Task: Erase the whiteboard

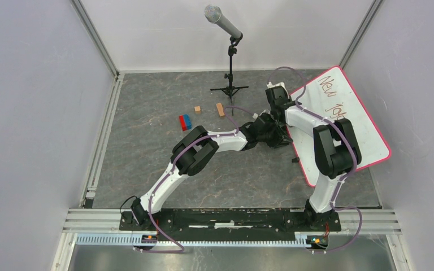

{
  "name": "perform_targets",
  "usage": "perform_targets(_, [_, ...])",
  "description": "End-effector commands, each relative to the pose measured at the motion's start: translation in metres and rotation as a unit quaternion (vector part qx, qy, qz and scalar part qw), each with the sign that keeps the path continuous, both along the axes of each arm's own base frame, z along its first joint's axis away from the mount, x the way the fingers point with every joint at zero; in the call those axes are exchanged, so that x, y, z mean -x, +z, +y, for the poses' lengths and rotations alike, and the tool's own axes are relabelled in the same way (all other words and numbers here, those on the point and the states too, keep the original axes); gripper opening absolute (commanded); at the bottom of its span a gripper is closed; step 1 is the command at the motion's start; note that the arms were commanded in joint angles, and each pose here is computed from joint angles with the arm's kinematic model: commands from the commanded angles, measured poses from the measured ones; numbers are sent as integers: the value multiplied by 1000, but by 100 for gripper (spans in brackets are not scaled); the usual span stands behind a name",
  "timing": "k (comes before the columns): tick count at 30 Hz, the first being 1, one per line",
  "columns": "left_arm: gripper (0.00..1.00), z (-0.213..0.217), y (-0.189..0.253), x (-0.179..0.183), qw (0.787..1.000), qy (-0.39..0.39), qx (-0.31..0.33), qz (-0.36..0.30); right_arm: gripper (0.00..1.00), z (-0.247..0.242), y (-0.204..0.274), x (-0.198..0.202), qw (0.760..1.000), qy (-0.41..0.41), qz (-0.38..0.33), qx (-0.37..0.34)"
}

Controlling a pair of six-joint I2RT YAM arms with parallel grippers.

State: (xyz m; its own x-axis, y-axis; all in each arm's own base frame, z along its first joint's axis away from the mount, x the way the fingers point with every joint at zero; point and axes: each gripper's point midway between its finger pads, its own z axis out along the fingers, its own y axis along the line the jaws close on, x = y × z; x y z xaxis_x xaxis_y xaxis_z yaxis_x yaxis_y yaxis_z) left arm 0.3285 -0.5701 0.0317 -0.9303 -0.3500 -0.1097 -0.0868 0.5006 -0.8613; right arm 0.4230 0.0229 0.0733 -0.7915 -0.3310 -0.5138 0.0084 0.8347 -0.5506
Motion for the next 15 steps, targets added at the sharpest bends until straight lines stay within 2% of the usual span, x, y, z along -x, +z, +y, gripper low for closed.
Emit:
perform_targets(1, [33,32,-74,5,993,34,-105,46,37,-39,29,-3,998,-58,-25,26])
perform_targets(6, [33,32,-74,5,993,34,-105,46,39,-84,61,12,991,-114,-52,36])
perform_targets(11, [33,30,-73,4,993,31,-107,45,39,-84,57,32,993,-110,-39,30])
perform_targets(14, [35,22,-62,2,995,4,-100,22,48,-78,52,39,995,-92,-42,8])
perform_targets(15, [39,19,-56,1,995,-7,-100,6,51,-76,53,39,995,-87,-45,2])
